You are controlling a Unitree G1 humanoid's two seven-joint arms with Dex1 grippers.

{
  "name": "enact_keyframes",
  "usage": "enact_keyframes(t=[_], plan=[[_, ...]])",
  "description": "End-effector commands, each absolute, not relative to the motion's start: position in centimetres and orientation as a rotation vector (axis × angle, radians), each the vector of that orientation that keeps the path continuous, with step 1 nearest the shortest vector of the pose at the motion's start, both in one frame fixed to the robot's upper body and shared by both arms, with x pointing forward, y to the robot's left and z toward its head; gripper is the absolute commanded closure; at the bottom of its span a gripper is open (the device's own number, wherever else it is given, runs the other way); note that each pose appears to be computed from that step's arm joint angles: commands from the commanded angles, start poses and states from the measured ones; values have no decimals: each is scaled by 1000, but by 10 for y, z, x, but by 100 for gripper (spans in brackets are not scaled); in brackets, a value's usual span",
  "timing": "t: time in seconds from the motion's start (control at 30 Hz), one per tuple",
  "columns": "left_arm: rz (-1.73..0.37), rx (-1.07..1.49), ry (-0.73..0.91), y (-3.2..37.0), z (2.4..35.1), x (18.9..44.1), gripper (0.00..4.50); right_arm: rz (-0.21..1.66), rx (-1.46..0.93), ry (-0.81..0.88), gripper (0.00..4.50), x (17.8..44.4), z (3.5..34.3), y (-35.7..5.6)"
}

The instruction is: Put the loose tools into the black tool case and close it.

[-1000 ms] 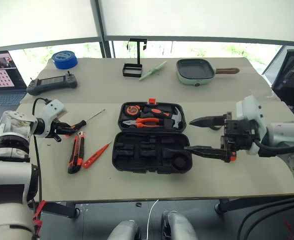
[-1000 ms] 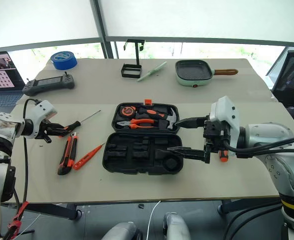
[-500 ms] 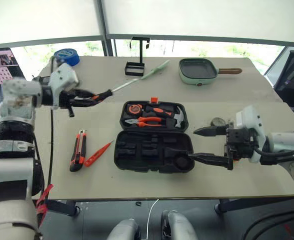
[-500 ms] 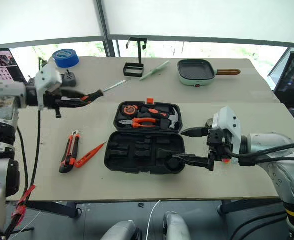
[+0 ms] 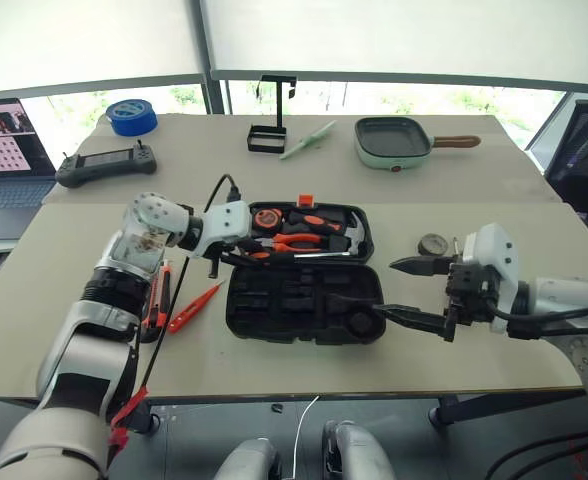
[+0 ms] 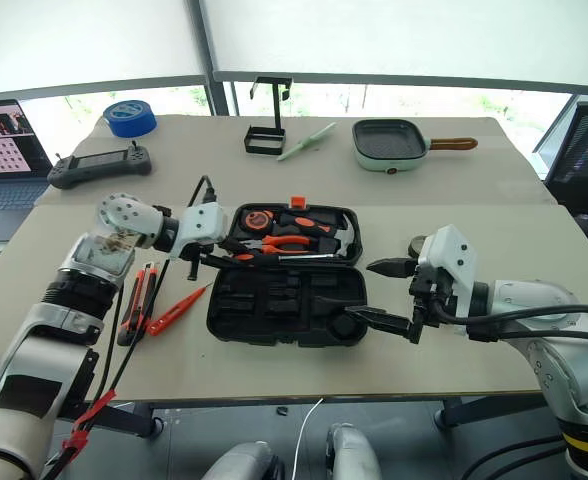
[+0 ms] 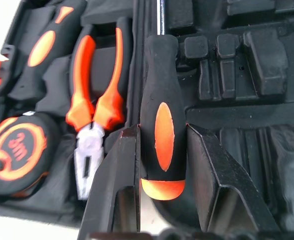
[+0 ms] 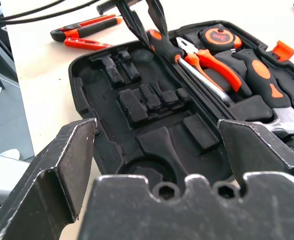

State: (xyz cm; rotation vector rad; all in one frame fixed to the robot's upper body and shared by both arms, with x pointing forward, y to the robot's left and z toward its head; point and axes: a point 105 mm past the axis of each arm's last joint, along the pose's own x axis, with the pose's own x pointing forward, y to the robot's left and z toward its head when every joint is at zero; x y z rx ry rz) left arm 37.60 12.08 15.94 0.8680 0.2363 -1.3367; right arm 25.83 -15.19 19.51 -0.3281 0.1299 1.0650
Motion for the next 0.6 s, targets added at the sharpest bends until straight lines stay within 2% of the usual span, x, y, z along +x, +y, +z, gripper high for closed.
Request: enact_keyframes(t=[0.03, 0.37, 0.43, 0.47, 0.6], plan=[[-1326, 930, 214, 123, 165, 378, 366, 1026, -348, 83, 0, 258, 207, -155], [-1351, 897, 232, 115, 161, 380, 366, 1004, -337, 77, 0, 256, 207, -155], [-1354, 897, 228, 114, 162, 380, 264, 1002, -333, 74, 0, 256, 208, -155], [-1355, 898, 224, 113, 163, 380, 244, 1002, -332, 73, 0, 256, 208, -155], [-1359, 863, 177, 106, 179, 380, 95, 1006, -331, 73, 0, 254, 208, -154]])
